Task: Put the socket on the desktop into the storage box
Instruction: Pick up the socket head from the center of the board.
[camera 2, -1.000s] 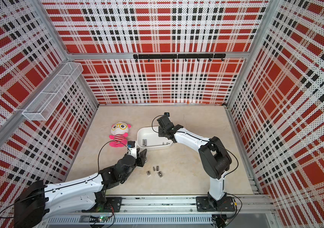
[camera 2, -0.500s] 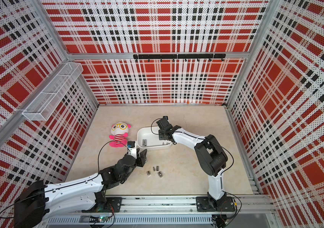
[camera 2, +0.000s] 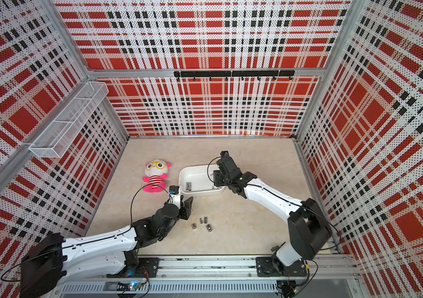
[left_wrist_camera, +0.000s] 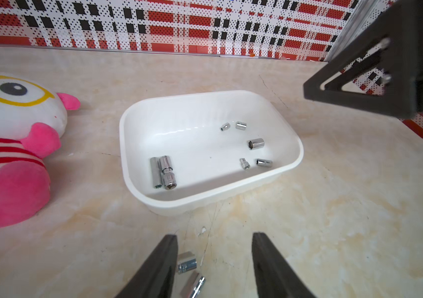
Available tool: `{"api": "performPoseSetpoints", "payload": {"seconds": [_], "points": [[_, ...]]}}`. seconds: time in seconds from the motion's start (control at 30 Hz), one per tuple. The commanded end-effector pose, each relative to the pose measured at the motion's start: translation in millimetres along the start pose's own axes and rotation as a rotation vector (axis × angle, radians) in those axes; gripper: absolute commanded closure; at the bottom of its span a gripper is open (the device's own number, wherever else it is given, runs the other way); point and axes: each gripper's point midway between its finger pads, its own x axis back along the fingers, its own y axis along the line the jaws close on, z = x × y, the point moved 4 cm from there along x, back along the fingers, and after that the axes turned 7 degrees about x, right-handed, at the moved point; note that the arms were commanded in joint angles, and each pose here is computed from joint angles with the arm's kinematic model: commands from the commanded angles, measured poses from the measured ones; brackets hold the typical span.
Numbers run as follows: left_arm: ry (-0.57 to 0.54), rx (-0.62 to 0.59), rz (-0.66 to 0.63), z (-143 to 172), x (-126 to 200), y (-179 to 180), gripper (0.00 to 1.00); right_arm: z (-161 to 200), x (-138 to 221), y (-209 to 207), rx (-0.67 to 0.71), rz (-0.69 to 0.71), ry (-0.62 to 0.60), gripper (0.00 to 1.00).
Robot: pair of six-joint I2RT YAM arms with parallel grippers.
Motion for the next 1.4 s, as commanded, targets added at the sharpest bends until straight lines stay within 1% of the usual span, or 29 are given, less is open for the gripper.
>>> {"api": "performPoseSetpoints", "payload": {"seconds": [0.0,0.07,0.13,0.2,0.27,0.33,0.43,0.5,0.57,0.6,0.63,0.67,0.7,0.77,0.83,0.97,1.03,1.13,1.2,1.37], "points": [[-0.017,-0.033,-0.005,-6,1,-7,0.48,2,31,-1,-0.008,-0.070,-0.092,0.43],[-0.013,-0.038,0.003,-5,1,-10,0.48,13,46,-6,-0.013,-0.090,-0.137,0.41],[-0.015,-0.046,0.016,-4,2,-13,0.48,21,61,-9,-0.005,-0.118,-0.199,0.33],[-0.015,-0.047,0.022,-4,3,-14,0.48,28,75,-22,-0.021,-0.077,-0.271,0.14],[-0.012,-0.047,0.025,-3,3,-14,0.48,33,86,-38,-0.041,0.009,-0.321,0.00],[-0.011,-0.045,0.020,-2,3,-13,0.48,37,96,-50,-0.083,0.063,-0.356,0.00],[-0.005,-0.038,0.002,0,2,-10,0.47,50,101,-58,-0.155,0.063,-0.384,0.00],[0.005,-0.033,-0.012,1,1,-8,0.46,61,99,-63,-0.160,0.069,-0.407,0.00],[0.012,-0.028,-0.020,1,0,-7,0.46,73,96,-63,-0.151,0.039,-0.419,0.00],[0.017,-0.022,-0.026,2,0,-5,0.46,77,94,-60,-0.143,0.008,-0.417,0.00],[0.023,-0.013,-0.031,3,-2,-3,0.46,80,93,-55,-0.093,-0.019,-0.403,0.00],[0.035,-0.003,-0.030,4,-4,-1,0.46,81,92,-52,-0.078,-0.042,-0.391,0.00],[0.046,0.009,-0.029,6,-6,1,0.46,84,90,-46,-0.065,-0.080,-0.369,0.00],[0.081,0.032,-0.028,10,-13,7,0.46,88,88,-42,-0.059,-0.112,-0.336,0.00],[0.118,0.027,-0.022,15,-19,12,0.46,94,86,-41,-0.051,-0.117,-0.307,0.00],[0.174,0.032,-0.088,26,-30,29,0.47,109,84,-49,-0.040,-0.083,-0.277,0.00],[0.207,0.049,-0.073,31,-35,28,0.47,114,83,-53,-0.052,-0.071,-0.279,0.00],[0.239,0.041,-0.068,41,-38,29,0.48,119,83,-51,-0.076,-0.100,-0.294,0.00],[0.261,0.027,-0.081,46,-41,31,0.50,120,83,-51,-0.087,-0.111,-0.301,0.00],[0.305,0.026,-0.134,58,-49,39,0.57,123,81,-54,-0.088,-0.081,-0.285,0.00]]}}
